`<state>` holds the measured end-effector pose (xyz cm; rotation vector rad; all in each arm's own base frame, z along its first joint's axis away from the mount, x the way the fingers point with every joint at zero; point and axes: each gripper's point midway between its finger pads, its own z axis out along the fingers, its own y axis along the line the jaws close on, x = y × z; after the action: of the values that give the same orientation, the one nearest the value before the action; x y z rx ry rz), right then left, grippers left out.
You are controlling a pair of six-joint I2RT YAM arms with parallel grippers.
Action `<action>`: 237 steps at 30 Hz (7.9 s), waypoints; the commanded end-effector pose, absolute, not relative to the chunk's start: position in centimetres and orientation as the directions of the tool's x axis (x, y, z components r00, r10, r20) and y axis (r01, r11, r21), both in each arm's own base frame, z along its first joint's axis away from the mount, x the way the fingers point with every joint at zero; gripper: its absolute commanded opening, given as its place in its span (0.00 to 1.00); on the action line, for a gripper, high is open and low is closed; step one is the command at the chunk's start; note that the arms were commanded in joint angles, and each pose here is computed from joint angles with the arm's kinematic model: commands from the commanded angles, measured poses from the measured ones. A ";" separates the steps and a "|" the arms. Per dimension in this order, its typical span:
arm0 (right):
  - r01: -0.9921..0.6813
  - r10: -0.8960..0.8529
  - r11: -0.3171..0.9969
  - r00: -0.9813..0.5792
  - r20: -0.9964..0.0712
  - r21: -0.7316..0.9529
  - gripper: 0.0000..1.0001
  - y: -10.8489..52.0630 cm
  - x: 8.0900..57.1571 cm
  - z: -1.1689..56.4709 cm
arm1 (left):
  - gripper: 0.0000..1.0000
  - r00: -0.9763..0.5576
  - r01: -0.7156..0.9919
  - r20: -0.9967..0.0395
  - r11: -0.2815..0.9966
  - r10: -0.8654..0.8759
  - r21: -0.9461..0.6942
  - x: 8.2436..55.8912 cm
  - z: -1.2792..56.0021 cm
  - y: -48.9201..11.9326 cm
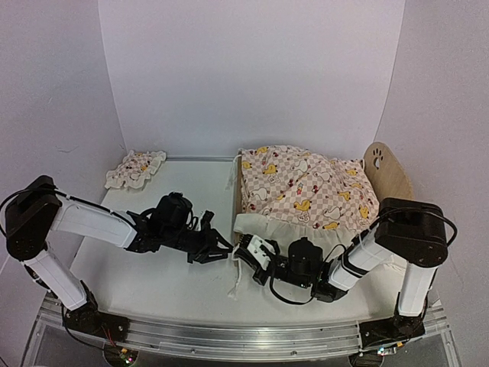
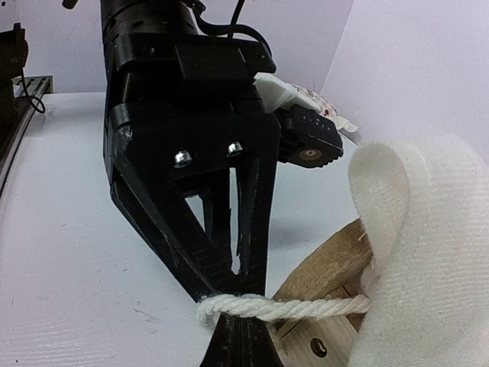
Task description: Set up the pet bed
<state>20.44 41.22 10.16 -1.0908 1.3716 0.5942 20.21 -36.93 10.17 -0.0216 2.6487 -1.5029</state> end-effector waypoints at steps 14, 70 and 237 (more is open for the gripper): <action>-0.893 -0.191 0.372 0.193 -0.962 -0.253 0.00 42.6 19.4 11.4 | 0.32 -0.968 -0.015 -0.078 0.368 -0.236 -0.930 20.3 14.0 -36.1; -0.880 -0.183 0.392 0.210 -0.960 -0.267 0.00 42.8 19.9 12.2 | 0.21 -0.981 -0.078 0.021 0.296 -0.191 -0.952 21.9 12.9 -38.2; -0.324 -0.164 0.946 -0.519 -0.839 0.016 0.92 23.3 25.2 22.3 | 0.00 -0.653 0.671 -0.748 0.549 0.120 -0.498 19.0 21.3 -41.6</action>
<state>24.16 24.55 20.26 -0.4129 2.1709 0.2383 19.81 -40.42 17.73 0.6476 2.1908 -0.9912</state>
